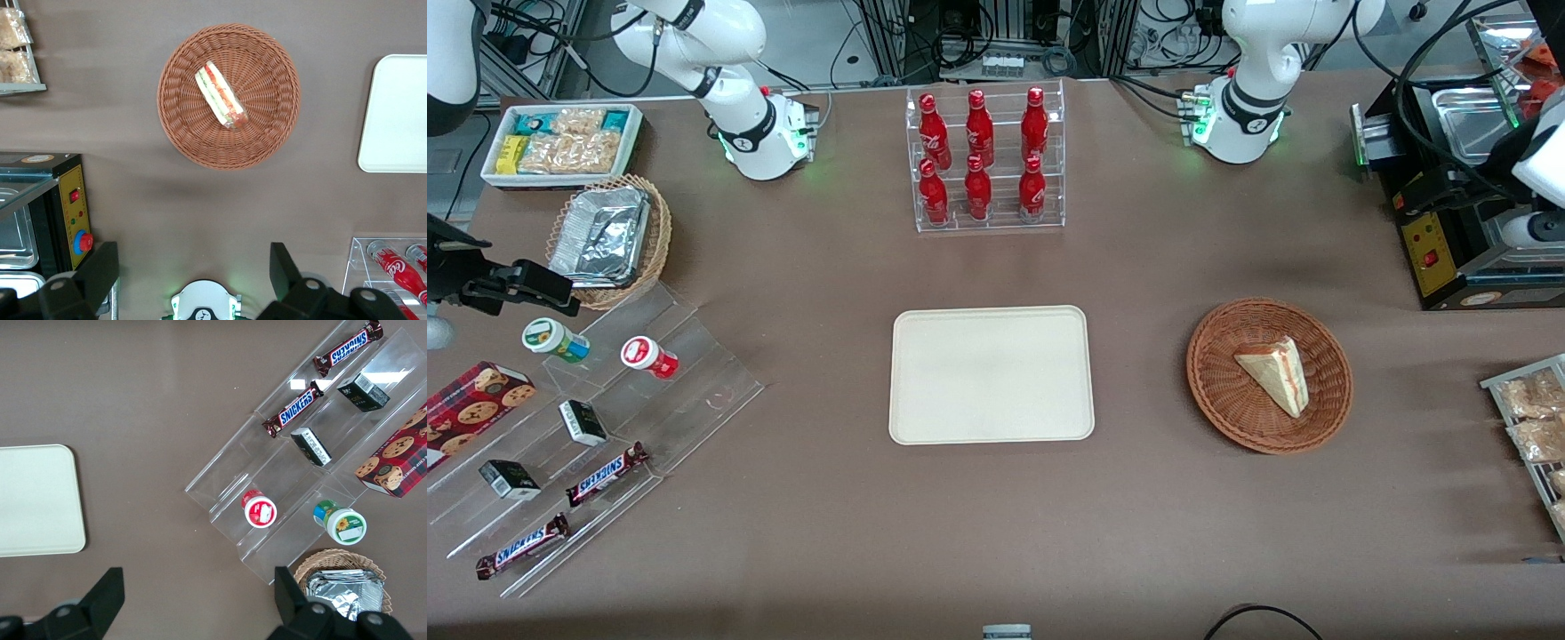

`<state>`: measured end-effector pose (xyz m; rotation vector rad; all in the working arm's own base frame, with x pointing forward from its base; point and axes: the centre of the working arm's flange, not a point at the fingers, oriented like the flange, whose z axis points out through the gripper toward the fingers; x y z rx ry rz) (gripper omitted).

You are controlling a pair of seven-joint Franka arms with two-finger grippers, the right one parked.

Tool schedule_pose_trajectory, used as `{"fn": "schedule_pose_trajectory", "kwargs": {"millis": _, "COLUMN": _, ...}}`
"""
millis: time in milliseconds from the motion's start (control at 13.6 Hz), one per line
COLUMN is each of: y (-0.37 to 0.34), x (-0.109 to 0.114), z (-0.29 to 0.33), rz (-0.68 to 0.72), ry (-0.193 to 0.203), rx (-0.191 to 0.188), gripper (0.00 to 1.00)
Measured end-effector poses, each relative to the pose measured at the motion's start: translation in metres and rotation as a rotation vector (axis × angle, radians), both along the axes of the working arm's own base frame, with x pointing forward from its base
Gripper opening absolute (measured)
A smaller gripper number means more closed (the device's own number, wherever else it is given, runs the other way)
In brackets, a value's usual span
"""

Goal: Place sandwich from basket to tray
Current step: 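Move the left gripper over the sandwich in the wicker basket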

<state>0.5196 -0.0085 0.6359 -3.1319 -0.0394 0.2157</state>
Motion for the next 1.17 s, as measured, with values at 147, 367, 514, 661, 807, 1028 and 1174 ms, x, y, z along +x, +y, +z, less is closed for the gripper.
{"fn": "schedule_pose_trajectory", "kwargs": {"millis": 147, "y": -0.003, "x": 0.0, "z": -0.001, "rz": -0.006, "ry": 0.001, "rx": 0.001, "gripper": 1.0}}
{"fn": "schedule_pose_trajectory", "kwargs": {"millis": 367, "y": -0.001, "x": 0.003, "z": -0.007, "rz": -0.004, "ry": 0.012, "rx": 0.014, "gripper": 1.0}}
{"fn": "schedule_pose_trajectory", "kwargs": {"millis": 514, "y": 0.001, "x": 0.014, "z": -0.025, "rz": 0.013, "ry": 0.029, "rx": 0.037, "gripper": 1.0}}
{"fn": "schedule_pose_trajectory", "kwargs": {"millis": 661, "y": 0.002, "x": 0.034, "z": -0.057, "rz": 0.09, "ry": 0.021, "rx": 0.054, "gripper": 1.0}}
{"fn": "schedule_pose_trajectory", "kwargs": {"millis": 807, "y": 0.0, "x": 0.051, "z": -0.099, "rz": 0.229, "ry": -0.004, "rx": 0.073, "gripper": 1.0}}
{"fn": "schedule_pose_trajectory", "kwargs": {"millis": 1028, "y": -0.004, "x": 0.059, "z": -0.161, "rz": 0.454, "ry": -0.046, "rx": 0.089, "gripper": 1.0}}
{"fn": "schedule_pose_trajectory", "kwargs": {"millis": 1174, "y": -0.005, "x": 0.058, "z": -0.19, "rz": 0.61, "ry": -0.077, "rx": 0.085, "gripper": 1.0}}
